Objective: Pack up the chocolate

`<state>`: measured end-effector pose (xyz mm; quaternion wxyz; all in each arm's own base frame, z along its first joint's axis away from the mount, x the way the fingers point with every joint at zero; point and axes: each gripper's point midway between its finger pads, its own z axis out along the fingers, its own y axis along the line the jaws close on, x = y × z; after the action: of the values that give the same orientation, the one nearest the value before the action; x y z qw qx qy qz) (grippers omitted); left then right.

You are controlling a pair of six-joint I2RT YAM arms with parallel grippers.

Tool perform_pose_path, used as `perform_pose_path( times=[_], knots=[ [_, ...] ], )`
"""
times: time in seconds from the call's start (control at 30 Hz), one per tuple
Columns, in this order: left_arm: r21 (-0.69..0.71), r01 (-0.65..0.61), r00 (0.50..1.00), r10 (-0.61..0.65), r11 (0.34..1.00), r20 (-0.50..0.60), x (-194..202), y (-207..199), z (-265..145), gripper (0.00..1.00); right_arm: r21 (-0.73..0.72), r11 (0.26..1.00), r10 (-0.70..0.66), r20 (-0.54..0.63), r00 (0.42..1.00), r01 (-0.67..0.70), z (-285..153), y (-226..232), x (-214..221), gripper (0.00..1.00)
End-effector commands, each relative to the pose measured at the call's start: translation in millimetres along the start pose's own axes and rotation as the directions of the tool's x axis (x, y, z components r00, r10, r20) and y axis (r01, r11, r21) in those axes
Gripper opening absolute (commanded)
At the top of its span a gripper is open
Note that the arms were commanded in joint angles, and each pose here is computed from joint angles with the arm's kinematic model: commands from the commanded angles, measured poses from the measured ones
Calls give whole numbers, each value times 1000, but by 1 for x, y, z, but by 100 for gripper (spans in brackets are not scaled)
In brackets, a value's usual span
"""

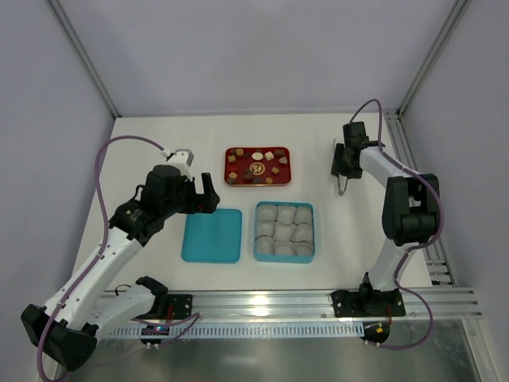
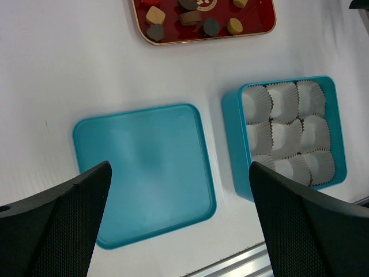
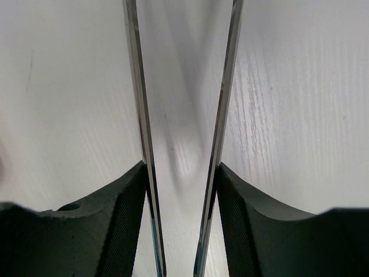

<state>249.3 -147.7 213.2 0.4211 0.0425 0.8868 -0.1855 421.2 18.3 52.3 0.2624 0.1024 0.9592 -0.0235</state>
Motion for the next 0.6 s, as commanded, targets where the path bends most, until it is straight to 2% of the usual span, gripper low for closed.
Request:
perform_pose_path(
  times=[0.0,0.37,0.57],
  knots=[
    [22,-19,999,18,1000,45,-16,-7,-7,100,-25,999,47,119,992,-44,-43,3,-36,52],
    [18,-22,999,21,1000,48,-16,-6,-7,100,-17,1000,8,183,983,-5,-100,20,-40,52],
    [13,-22,999,21,1000,47,-16,-5,-7,100,-45,999,9,213,977,1,-123,23,-39,48]
  ],
)
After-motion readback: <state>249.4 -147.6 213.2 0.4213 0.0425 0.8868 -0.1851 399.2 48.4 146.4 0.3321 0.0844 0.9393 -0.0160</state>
